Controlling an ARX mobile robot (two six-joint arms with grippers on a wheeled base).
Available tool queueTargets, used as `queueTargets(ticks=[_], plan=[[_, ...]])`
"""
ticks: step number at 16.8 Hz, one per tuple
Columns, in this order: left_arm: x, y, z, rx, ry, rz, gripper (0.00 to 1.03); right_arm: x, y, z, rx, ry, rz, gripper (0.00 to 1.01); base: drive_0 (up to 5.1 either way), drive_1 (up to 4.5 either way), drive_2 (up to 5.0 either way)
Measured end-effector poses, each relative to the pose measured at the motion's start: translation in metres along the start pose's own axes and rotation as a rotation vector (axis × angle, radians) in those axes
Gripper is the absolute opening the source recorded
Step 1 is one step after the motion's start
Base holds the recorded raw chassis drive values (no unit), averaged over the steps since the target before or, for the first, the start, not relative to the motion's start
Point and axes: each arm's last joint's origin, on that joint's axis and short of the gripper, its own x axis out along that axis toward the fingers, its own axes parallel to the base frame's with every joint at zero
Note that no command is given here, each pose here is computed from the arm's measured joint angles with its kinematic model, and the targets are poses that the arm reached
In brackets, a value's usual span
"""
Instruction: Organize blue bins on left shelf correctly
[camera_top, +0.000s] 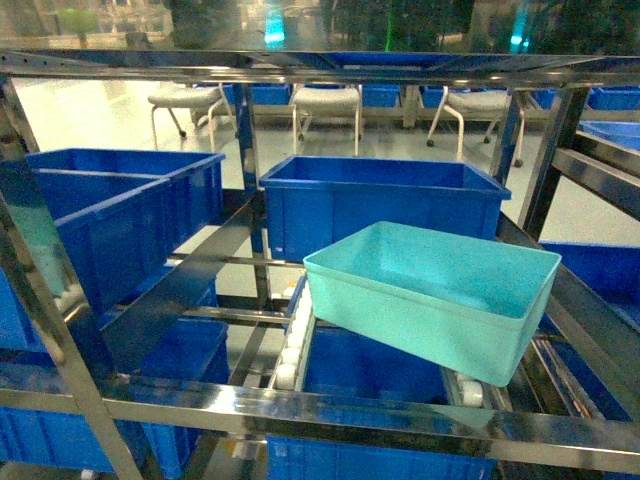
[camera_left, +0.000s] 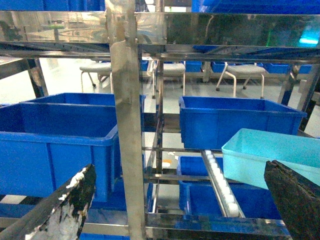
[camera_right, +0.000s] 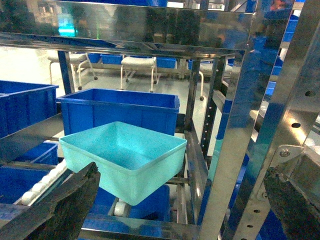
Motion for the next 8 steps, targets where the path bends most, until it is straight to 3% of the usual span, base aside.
queueTargets(ticks=[8], plan=[[0.0,0.0,0.0,0.0,0.0,0.0,0.98,0.0,0.0,0.0,0.0,0.0,0.0,0.98,0.0,0.0,0.0]])
